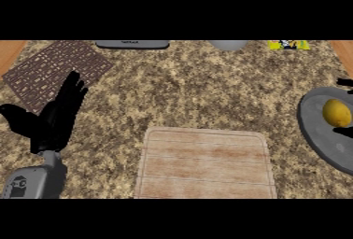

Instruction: Pick the lemon from the cutting board and place it in the pan

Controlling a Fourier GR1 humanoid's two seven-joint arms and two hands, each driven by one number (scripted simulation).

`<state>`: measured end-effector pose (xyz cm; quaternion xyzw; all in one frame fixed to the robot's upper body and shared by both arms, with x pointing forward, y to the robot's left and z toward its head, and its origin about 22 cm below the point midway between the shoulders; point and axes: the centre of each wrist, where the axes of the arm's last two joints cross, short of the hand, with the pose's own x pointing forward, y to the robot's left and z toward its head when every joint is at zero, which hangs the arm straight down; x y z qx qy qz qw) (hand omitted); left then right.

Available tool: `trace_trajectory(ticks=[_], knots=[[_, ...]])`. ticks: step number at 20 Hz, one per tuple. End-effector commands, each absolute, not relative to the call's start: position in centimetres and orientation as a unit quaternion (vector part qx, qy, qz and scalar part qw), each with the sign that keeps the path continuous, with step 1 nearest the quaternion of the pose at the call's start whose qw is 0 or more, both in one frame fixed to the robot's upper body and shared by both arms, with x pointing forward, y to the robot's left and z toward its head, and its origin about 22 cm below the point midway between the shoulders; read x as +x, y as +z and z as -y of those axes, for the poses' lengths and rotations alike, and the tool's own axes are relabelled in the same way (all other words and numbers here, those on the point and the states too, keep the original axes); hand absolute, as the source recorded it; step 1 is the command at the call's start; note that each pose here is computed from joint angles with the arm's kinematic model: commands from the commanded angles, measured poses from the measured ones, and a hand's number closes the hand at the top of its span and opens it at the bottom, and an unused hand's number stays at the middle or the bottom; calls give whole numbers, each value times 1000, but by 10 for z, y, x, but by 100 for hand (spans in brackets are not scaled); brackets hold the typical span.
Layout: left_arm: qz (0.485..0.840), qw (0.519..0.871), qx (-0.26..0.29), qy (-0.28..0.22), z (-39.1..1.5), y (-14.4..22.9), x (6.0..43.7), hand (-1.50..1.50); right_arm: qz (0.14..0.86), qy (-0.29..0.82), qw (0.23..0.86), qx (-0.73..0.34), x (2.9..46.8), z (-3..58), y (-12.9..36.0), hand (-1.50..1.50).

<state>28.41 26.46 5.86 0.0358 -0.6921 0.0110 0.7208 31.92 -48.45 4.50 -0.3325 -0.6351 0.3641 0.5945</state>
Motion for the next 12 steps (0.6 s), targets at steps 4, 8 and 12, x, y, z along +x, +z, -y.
trace_trajectory(ticks=[4, 8, 12], knots=[[687, 726, 39, 16, -276, 69, 285, 0, 719, 233, 602, -258, 299, 525, 66, -150], [693, 720, 45, 21, -270, 76, 291, 0, 732, 149, 633, -202, 280, 552, 79, -150], [696, 717, 35, 18, -268, 66, 280, 0, 755, 104, 628, -158, 236, 591, 101, -150]])
